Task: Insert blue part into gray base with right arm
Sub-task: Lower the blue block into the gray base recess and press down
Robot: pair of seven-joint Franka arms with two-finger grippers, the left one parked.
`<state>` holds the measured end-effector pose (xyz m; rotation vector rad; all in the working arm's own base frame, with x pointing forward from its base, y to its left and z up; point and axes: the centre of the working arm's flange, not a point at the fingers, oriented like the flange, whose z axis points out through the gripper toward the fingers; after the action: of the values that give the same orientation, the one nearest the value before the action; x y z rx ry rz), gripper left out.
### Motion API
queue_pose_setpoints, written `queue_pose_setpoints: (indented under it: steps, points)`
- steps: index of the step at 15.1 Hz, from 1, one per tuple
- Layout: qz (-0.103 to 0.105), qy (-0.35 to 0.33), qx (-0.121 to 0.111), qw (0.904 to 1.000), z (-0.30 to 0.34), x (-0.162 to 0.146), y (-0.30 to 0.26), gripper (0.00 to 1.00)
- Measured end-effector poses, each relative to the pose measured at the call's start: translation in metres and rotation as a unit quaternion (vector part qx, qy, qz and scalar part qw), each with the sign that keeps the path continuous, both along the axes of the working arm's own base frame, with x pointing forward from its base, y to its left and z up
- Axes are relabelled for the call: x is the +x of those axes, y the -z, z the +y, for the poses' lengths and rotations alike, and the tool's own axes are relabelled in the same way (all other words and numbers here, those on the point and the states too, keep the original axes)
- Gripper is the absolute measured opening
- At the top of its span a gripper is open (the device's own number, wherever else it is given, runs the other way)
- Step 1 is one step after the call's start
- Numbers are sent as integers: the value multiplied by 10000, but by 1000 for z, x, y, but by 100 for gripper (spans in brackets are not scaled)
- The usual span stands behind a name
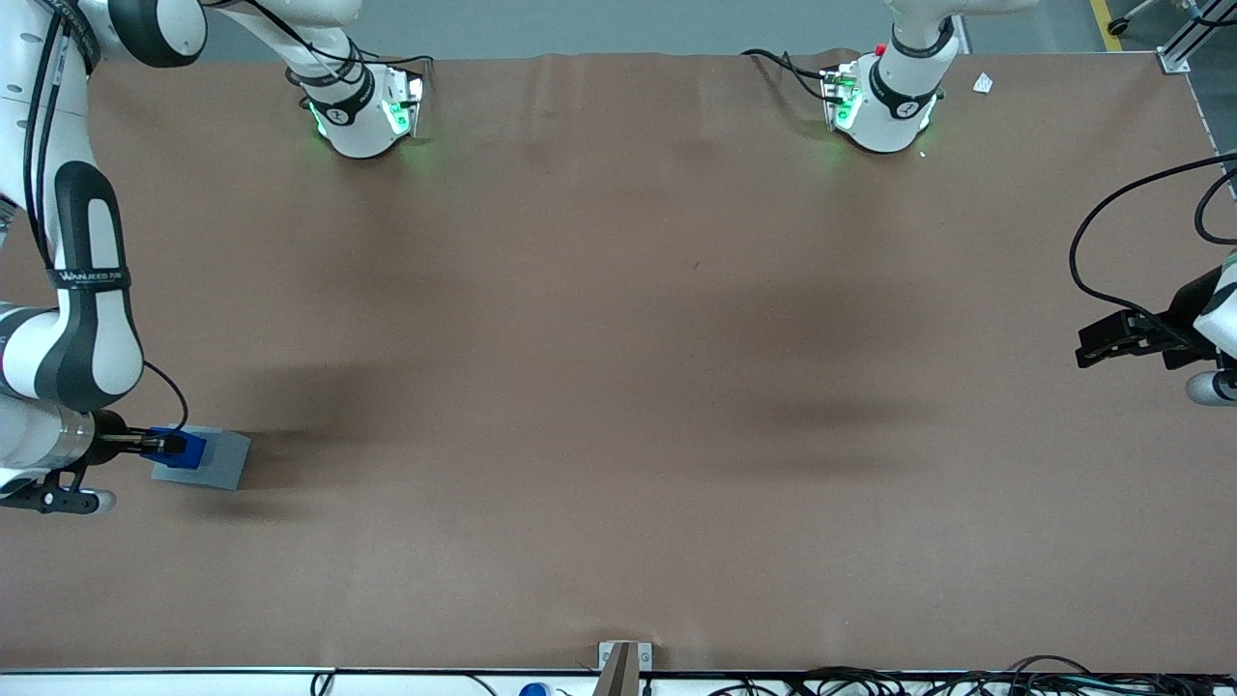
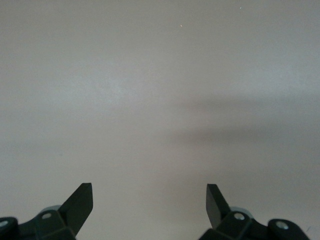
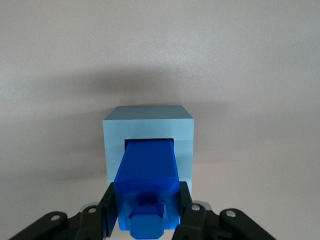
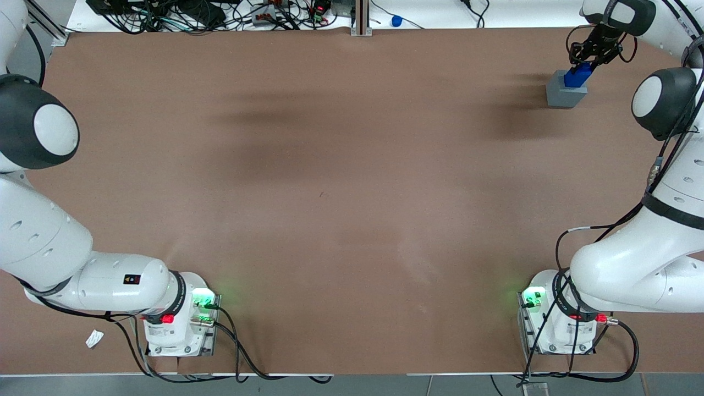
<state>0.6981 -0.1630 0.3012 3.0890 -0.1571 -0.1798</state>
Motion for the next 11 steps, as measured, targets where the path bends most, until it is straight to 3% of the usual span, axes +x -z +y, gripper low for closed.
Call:
queue_pose_setpoints:
  steps: [11]
  points:
    - [79, -27, 27, 10000, 0, 0, 10, 50]
